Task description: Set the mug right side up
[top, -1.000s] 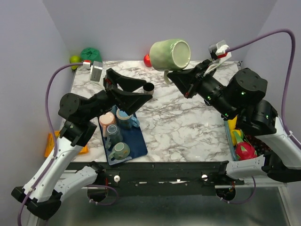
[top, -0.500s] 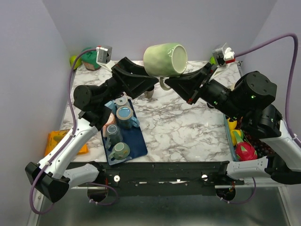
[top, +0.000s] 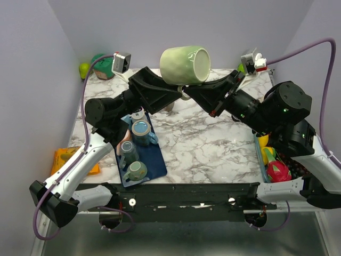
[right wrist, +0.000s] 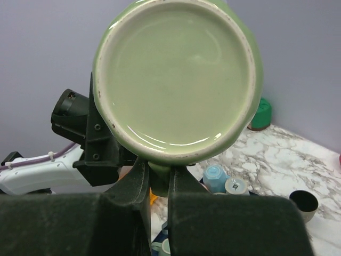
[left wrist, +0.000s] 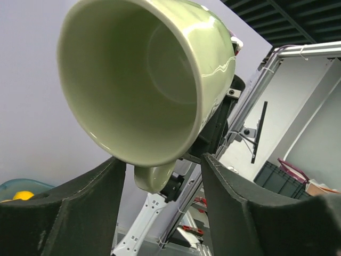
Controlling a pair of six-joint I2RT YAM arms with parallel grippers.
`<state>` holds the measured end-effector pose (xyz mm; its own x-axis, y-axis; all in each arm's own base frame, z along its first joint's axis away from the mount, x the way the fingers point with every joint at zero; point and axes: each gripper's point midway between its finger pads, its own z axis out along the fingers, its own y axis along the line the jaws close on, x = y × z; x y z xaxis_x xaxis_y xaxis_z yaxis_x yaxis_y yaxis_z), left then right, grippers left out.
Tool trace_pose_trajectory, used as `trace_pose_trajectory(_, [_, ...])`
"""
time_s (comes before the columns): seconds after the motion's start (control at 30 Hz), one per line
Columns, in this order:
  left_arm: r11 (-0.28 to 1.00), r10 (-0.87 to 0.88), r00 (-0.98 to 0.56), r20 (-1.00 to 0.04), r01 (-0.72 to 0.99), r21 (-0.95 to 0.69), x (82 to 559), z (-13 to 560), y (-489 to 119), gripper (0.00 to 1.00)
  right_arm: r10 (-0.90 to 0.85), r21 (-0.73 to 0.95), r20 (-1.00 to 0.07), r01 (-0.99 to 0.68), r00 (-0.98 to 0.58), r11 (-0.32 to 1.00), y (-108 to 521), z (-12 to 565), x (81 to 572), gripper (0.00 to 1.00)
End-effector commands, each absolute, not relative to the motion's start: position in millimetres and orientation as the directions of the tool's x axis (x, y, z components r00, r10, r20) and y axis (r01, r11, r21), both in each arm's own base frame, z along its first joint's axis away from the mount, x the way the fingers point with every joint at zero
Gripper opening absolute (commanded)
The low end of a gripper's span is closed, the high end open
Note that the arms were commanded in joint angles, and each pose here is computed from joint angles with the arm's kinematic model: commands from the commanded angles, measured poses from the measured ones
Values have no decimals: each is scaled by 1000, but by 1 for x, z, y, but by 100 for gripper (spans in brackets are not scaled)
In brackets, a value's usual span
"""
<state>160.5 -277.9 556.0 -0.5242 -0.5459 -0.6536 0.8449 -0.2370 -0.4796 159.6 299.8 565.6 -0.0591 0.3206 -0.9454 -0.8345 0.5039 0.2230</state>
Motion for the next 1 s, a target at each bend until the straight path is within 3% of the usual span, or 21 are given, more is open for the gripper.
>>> trace_pose_trajectory(0.0, [-277, -541, -499, -677, 866, -417, 143, 569, -273, 68, 426, 225, -905, -859, -8, 460, 297, 596, 154, 1])
trace_pose_trajectory(0.2, [-318, -514, -524, -679, 852, -416, 140, 567, -280, 56, 438, 208, -899, -873, 7, 441, 299, 597, 150, 1])
trace_pose_trajectory(0.53, [-372, -498, -545, -675, 837, -402, 137, 567, -284, 8, 452, 186, -892, -898, 16, 398, 296, 600, 139, 1])
trace_pose_trajectory(0.7, [-384, -503, -540, -675, 839, -386, 134, 570, -283, 7, 438, 187, -899, -898, 6, 397, 297, 593, 139, 1])
trace_pose_trajectory(0.8, [-395, -510, -537, -671, 840, -372, 133, 573, -283, 15, 424, 196, -906, -889, -2, 414, 300, 585, 144, 1])
trace_pose_trajectory(0.87, [-399, -514, -535, -670, 841, -366, 133, 575, -282, 1, 414, 204, -910, -878, -7, 433, 301, 580, 148, 1])
trace_pose_trajectory(0.97, [-377, -524, -526, -670, 849, -371, 138, 574, -284, 0, 390, 252, -920, -810, -32, 530, 297, 561, 168, 1])
